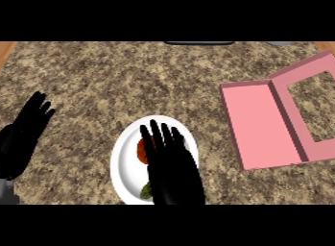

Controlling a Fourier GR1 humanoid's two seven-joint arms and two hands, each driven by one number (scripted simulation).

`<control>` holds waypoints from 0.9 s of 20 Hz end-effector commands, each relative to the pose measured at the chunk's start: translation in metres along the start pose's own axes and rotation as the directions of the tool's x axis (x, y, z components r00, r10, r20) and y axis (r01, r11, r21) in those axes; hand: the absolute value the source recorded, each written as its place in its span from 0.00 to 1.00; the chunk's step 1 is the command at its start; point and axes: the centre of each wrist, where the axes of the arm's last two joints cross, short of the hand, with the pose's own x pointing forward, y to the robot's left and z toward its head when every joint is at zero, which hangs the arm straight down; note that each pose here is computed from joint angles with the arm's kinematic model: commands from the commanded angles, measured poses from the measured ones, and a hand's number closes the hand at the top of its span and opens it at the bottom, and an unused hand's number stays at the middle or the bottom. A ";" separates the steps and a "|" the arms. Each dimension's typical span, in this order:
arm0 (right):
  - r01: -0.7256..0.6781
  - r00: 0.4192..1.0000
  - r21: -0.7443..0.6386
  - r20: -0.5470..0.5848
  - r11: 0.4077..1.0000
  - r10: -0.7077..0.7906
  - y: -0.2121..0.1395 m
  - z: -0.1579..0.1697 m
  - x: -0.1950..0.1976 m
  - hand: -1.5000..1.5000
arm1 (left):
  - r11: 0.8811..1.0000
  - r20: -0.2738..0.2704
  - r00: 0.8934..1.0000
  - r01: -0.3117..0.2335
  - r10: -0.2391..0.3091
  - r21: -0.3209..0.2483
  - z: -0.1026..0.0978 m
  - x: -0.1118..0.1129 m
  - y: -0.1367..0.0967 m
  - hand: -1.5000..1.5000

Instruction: Pick the tomato from the plate and place it in the cardboard box

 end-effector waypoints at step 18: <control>-0.101 0.993 -0.002 -0.063 0.995 0.101 0.023 -0.029 0.011 0.00 | 1.000 0.010 1.000 0.001 -0.001 0.000 0.004 -0.007 0.002 0.50</control>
